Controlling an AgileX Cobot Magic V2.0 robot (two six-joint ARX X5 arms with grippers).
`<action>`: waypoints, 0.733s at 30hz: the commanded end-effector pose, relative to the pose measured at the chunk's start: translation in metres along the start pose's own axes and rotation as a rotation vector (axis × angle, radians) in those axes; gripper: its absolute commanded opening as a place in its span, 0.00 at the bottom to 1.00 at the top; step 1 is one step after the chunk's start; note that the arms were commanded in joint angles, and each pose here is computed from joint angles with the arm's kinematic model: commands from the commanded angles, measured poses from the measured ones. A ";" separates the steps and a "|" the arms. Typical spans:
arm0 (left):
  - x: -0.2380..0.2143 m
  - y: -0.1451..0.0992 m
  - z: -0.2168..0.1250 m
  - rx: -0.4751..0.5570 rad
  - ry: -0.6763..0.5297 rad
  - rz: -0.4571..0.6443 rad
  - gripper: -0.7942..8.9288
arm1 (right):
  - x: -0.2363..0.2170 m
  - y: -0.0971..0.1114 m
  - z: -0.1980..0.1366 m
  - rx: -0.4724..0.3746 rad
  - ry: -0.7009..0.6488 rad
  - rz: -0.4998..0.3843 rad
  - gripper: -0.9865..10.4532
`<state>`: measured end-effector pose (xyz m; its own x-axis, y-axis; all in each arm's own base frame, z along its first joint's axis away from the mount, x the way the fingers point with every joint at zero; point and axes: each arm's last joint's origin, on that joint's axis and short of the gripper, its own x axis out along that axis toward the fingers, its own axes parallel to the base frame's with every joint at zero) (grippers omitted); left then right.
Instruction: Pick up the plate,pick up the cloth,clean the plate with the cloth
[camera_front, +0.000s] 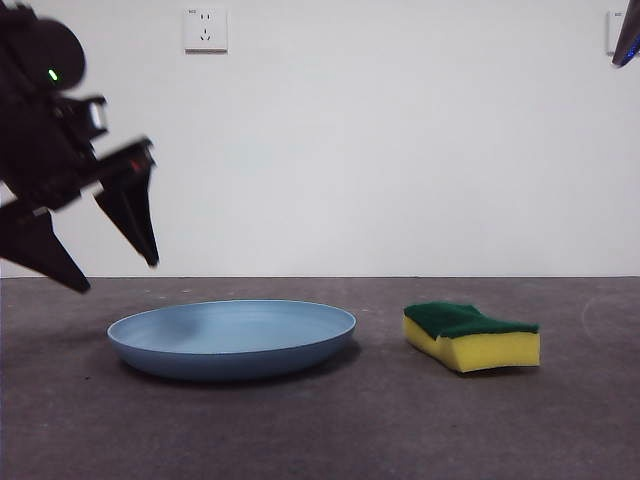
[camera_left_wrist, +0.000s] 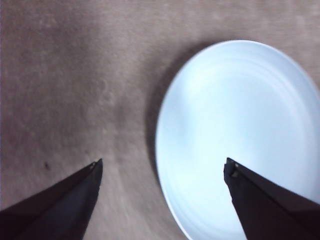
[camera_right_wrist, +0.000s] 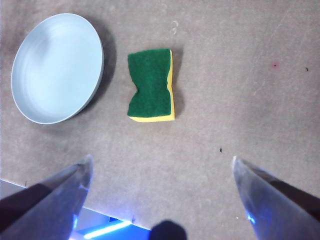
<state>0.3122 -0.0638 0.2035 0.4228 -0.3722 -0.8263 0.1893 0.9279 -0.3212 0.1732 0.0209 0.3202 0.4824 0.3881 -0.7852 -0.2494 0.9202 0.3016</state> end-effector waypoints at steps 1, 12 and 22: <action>0.017 0.001 0.000 0.021 0.016 0.002 0.50 | 0.000 0.000 0.000 -0.001 -0.002 0.002 0.50; 0.050 -0.005 -0.007 0.045 0.082 -0.009 0.50 | 0.000 0.000 0.000 -0.001 -0.004 0.002 0.50; 0.054 -0.011 -0.010 0.105 0.096 0.032 0.07 | 0.000 0.000 0.001 0.003 -0.012 0.002 0.50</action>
<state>0.3245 -0.0918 0.1627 0.3592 -0.3377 -0.8700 0.2458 0.9336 -0.2608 0.1735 0.0209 0.3202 0.4839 0.3882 -0.7843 -0.2474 0.9203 0.3029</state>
